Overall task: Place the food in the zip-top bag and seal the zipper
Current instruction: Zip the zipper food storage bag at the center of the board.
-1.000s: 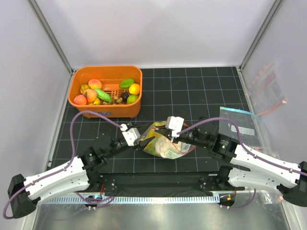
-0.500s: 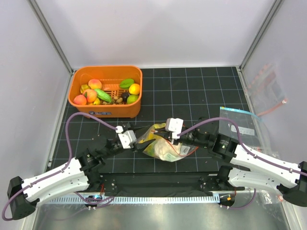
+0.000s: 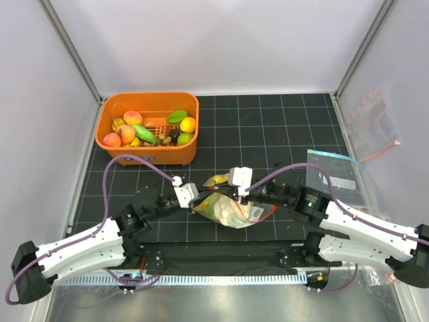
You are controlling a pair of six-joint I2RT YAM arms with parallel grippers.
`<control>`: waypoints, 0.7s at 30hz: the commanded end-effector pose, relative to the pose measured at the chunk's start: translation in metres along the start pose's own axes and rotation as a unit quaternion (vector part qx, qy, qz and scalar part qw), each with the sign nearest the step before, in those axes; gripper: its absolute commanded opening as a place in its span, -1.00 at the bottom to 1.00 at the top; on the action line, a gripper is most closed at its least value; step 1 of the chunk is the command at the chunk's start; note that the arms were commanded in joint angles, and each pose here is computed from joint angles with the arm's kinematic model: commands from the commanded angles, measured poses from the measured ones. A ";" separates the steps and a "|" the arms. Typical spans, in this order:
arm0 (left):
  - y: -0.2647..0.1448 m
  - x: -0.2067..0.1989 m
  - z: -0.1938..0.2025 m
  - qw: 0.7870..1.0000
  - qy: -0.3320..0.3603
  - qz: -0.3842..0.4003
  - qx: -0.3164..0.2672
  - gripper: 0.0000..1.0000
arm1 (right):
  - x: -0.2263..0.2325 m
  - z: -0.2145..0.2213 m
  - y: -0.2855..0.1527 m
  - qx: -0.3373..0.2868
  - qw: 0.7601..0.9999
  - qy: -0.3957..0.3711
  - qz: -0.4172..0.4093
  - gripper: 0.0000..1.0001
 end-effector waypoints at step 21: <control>-0.045 0.067 -0.024 0.961 -0.052 -0.265 -0.065 -0.99 | -0.032 -0.003 0.012 0.034 0.997 0.009 0.073 -0.98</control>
Point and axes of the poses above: each gripper's point midway between its finger pads, its own y axis out along the fingers, its own x axis along the line the jaws close on, z = x × y, the point moved 3 cm from there along -y, back along the fingers, and after that the axes turned 9 degrees about -y, right-handed, at the moved point
